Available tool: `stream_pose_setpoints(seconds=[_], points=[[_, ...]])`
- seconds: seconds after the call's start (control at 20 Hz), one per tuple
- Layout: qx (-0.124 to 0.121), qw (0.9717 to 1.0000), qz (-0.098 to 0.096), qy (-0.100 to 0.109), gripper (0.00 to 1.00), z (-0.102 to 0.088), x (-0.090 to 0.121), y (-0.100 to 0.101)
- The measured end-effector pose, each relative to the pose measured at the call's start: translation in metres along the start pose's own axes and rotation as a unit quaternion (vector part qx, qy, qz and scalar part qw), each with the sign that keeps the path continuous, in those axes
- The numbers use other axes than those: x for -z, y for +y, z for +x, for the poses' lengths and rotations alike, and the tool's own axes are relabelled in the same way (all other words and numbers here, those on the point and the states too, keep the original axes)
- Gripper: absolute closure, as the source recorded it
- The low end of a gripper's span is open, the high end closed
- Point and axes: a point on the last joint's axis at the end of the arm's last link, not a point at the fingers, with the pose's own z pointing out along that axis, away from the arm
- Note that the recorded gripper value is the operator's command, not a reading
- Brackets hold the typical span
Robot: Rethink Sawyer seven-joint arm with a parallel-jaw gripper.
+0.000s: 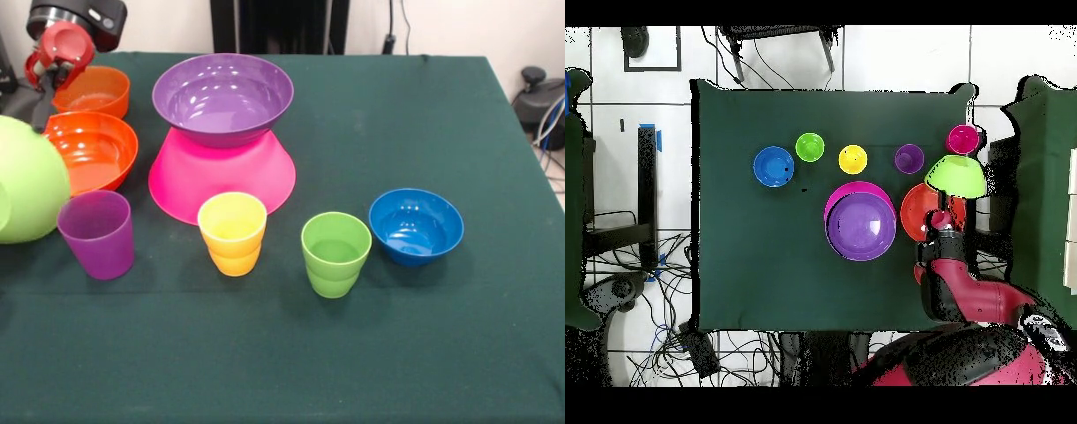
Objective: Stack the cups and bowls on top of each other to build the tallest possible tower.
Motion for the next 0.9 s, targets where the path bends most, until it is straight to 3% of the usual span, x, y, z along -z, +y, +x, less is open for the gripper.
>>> stream_pose_setpoints(seconds=[0.4,0.9], points=[[0.017,0.9998,-0.003,-0.012,1.0,-0.013,0.001,0.019],[0.007,0.9995,0.015,-0.026,1.0,-0.013,0.002,0.02]])
